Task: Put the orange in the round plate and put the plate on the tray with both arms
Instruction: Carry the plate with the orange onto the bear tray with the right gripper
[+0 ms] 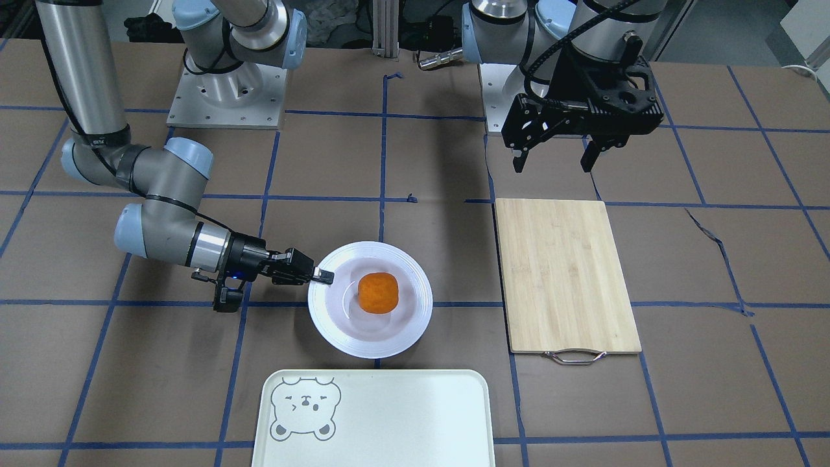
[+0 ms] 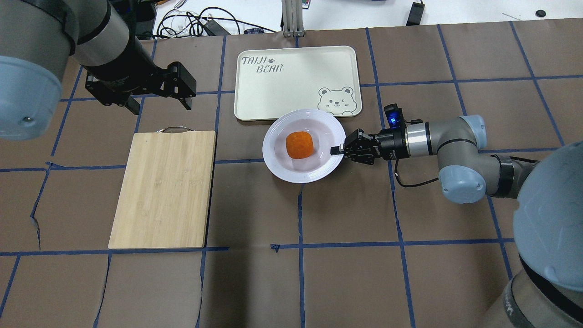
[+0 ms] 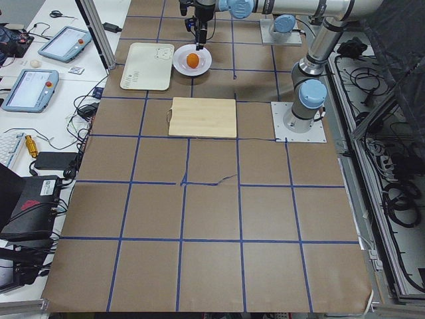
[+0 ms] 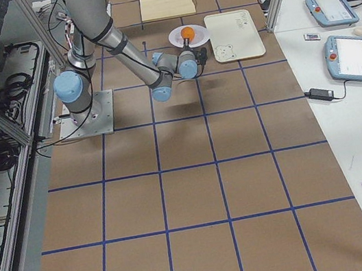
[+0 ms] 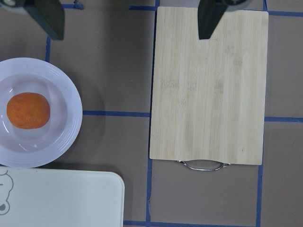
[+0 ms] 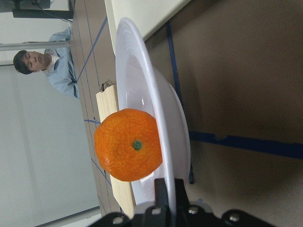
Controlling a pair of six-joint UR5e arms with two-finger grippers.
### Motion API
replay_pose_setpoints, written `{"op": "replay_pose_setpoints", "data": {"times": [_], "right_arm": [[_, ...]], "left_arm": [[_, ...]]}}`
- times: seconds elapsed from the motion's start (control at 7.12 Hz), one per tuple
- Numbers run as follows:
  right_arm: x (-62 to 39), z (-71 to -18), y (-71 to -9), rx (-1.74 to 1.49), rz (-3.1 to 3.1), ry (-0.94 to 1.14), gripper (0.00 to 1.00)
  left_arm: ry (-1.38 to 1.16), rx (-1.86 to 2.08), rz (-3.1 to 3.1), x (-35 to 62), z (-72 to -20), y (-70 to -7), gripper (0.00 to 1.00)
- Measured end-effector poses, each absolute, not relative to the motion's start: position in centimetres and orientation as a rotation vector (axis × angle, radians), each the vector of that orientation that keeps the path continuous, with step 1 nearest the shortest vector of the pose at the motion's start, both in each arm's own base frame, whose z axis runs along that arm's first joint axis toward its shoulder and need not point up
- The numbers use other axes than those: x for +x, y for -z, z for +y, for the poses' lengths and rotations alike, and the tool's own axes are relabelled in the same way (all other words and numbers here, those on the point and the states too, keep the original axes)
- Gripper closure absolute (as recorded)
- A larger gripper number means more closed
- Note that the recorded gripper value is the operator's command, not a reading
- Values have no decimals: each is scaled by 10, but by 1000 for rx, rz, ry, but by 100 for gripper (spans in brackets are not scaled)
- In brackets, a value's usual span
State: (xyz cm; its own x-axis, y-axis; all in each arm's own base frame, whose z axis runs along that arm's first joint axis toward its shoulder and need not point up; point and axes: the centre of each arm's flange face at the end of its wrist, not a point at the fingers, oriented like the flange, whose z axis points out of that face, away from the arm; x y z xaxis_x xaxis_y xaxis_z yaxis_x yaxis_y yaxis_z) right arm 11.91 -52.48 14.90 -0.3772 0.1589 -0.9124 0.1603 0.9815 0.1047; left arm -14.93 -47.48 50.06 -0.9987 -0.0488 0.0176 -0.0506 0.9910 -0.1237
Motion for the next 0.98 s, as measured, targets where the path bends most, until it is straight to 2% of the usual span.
{"op": "replay_pose_setpoints", "data": {"times": [0.42,0.7,0.98], "right_arm": [[103,-612,-202,313,1924,46,100],[91,-677,-197,299,1922,88,100],[86,-709,-178,290,1923,99,100]], "left_arm": [[-191,77,-3120,-150,-474,-500,0],[-191,78,-3119,-149,-474,-500,0],[-192,78,-3120,-149,-474,-501,0]]}}
